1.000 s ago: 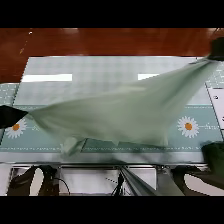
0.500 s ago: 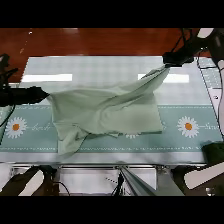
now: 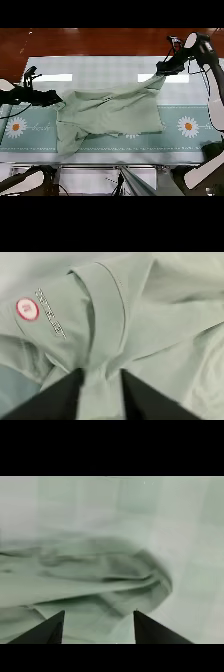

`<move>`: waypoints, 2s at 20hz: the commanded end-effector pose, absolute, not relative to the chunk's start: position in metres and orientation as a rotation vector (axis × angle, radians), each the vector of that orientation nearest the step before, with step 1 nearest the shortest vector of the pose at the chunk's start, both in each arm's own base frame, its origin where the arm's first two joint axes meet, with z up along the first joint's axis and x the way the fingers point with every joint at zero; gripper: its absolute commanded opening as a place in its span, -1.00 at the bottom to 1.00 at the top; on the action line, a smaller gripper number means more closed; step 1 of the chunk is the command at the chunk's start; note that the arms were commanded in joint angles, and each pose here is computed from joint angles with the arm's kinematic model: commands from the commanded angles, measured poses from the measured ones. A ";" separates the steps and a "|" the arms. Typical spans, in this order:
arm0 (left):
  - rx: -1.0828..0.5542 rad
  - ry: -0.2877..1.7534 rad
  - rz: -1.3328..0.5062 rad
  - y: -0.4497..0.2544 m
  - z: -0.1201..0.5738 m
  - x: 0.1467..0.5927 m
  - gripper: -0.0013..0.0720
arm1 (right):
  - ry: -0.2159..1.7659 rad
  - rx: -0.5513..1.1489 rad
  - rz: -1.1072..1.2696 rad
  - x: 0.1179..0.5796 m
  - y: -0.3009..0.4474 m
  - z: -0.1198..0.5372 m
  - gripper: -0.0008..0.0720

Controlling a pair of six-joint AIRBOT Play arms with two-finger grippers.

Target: Fold the shirts.

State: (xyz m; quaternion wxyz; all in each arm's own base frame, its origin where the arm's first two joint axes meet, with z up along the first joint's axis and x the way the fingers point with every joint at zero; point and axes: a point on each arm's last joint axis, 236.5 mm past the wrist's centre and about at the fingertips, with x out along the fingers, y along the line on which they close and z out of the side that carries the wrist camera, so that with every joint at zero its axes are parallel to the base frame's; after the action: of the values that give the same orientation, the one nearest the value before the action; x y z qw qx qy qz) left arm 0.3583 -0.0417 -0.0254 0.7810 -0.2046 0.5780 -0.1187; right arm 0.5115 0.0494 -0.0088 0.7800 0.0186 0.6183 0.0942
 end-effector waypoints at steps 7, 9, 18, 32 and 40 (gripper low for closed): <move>-0.636 1.476 -0.258 0.001 0.015 0.289 0.53 | 1.415 -0.028 0.027 0.431 -0.048 0.085 0.43; -0.688 1.528 -0.249 -0.005 -0.004 0.271 0.53 | 1.477 0.111 0.083 0.413 -0.051 0.080 0.43; -0.695 1.536 -0.176 -0.022 -0.080 0.251 0.54 | 1.391 0.322 0.163 0.416 -0.065 0.053 0.35; -0.676 1.652 -0.313 -0.069 -0.102 0.245 -0.92 | 1.658 0.470 0.046 0.325 -0.103 -0.020 0.35; -0.626 1.607 -0.353 -0.068 -0.091 0.247 -0.92 | 1.704 0.807 0.330 0.245 0.000 -0.067 0.37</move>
State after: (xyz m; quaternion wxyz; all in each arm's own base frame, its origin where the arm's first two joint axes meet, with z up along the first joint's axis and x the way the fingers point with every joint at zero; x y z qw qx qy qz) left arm 0.2486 -0.0674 -0.0943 0.6339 -0.2814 0.7056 -0.1451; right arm 0.2689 -0.0334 -0.0517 0.6043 0.3117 0.7251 0.1090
